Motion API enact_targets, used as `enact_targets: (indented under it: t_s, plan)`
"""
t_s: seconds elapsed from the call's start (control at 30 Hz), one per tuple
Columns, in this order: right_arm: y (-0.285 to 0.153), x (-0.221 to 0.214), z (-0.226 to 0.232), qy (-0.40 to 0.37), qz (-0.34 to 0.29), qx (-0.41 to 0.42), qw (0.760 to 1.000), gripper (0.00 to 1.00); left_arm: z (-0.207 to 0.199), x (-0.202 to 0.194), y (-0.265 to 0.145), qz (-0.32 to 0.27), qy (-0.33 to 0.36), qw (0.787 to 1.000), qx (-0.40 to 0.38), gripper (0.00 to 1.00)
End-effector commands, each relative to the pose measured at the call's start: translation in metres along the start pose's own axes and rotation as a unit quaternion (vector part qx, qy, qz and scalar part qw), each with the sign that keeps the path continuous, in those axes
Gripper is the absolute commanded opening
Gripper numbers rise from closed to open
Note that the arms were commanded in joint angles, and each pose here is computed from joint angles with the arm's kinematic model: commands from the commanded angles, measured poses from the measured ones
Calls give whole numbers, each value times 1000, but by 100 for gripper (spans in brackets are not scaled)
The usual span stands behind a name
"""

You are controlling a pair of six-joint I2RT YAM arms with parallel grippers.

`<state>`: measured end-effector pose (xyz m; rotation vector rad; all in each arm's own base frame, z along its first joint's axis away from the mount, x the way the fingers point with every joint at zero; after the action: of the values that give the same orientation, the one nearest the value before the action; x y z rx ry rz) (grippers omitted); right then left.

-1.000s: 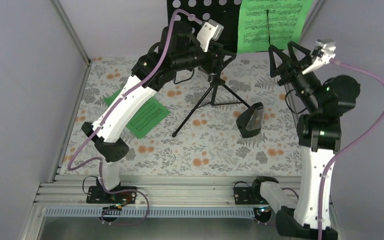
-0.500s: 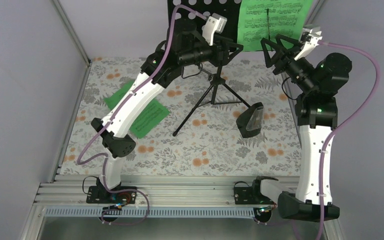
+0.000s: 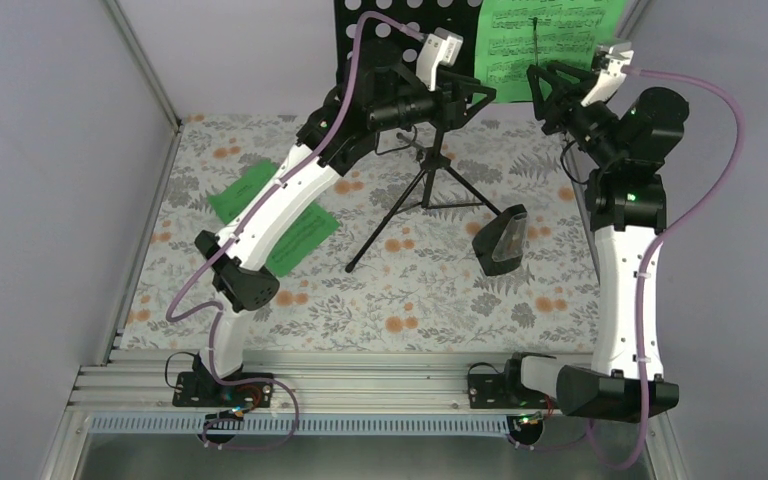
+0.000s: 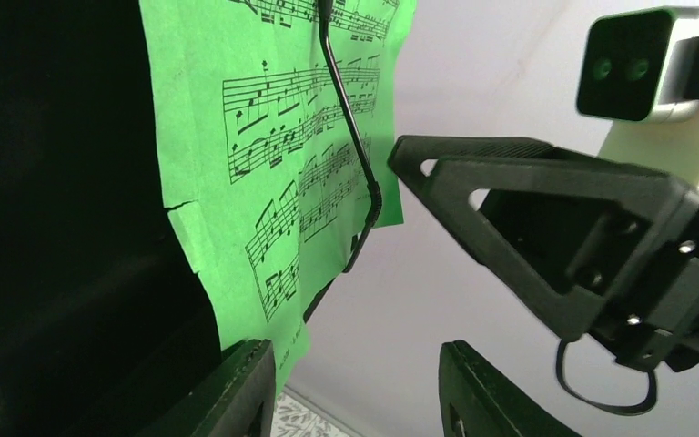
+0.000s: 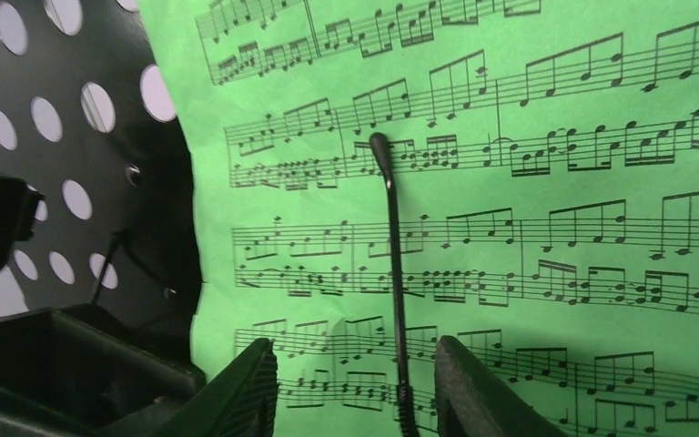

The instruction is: Pack up the instrument practice props

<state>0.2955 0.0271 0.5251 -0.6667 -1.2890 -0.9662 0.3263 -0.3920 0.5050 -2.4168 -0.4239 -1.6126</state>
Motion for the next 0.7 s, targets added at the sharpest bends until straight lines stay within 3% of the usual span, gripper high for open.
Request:
enact_targets:
  t_s: [0.0,0.47,0.67]
  plan:
    - [4,11,0,-21,-15,7,1000,39,10,0,7,-12,-6,1000,4,42]
    - [20,6,-2,-12,-5,54,998,20,16,-7,15,-8,-6,1000,2,17]
    - [24,4,-1,-10,0,66,998,5,15,-6,14,-8,-1,1000,0,5]
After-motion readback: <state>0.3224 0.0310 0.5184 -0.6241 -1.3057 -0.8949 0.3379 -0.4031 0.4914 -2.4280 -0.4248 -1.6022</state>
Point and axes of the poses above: each gripper's point midway between its finger pads, its own y axis out along the fingers, its own z axis along the line the jaws close on, x = y × z, the point moved 7 cm from there along -y, back along the fingers, and after that the axes turned 1 degree about y, right-handed, at the moved point
